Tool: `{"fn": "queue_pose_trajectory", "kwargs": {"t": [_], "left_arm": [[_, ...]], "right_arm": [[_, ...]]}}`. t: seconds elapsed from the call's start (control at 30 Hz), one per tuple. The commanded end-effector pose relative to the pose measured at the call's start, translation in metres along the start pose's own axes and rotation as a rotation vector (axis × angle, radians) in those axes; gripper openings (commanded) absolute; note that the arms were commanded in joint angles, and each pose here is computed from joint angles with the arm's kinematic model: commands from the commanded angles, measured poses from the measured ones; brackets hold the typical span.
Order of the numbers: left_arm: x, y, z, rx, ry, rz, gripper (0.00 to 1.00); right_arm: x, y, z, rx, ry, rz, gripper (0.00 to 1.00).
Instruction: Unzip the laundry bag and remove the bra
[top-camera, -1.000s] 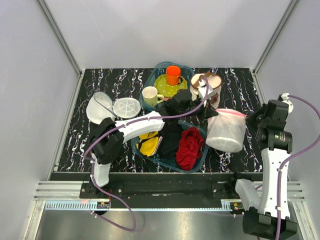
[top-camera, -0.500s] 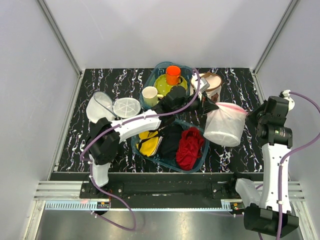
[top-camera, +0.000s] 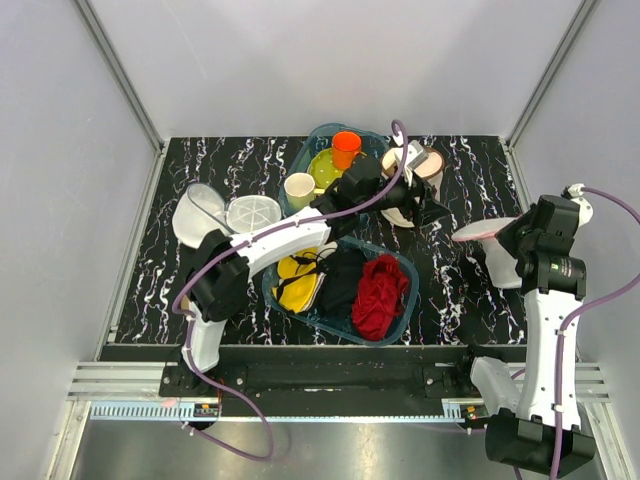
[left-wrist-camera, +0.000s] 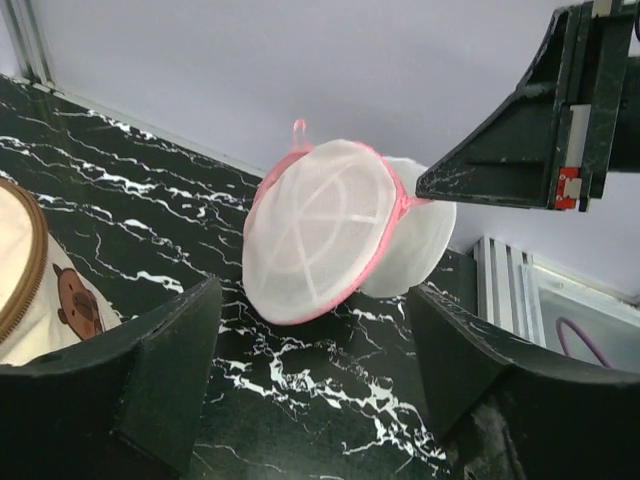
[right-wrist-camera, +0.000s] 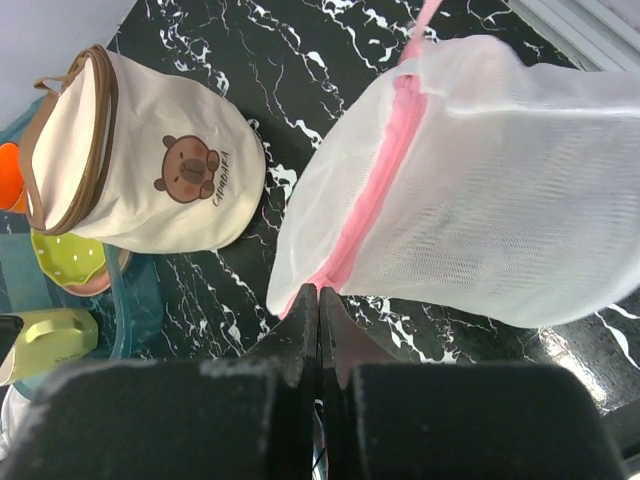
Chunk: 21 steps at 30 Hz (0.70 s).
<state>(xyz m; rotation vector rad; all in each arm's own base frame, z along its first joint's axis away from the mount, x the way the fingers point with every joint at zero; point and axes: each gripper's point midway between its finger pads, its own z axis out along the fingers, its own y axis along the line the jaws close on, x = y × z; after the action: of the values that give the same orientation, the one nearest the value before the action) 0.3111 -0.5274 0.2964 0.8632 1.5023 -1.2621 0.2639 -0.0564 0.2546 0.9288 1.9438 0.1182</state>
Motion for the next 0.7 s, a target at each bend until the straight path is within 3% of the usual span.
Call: {"fn": "queue_pose_trajectory", "kwargs": {"t": [0.0, 0.23, 0.67], "left_arm": [[-0.016, -0.028, 0.003, 0.073, -0.007, 0.086, 0.76], [0.008, -0.053, 0.021, 0.097, 0.021, 0.111, 0.78], [0.025, -0.039, 0.039, 0.059, 0.029, 0.118, 0.77]], "right_arm": [[-0.007, 0.011, -0.006, -0.061, -0.031, 0.000, 0.00], [-0.003, 0.018, -0.006, -0.098, -0.008, 0.009, 0.00], [0.009, 0.031, -0.006, -0.179, 0.049, 0.033, 0.00]]}}
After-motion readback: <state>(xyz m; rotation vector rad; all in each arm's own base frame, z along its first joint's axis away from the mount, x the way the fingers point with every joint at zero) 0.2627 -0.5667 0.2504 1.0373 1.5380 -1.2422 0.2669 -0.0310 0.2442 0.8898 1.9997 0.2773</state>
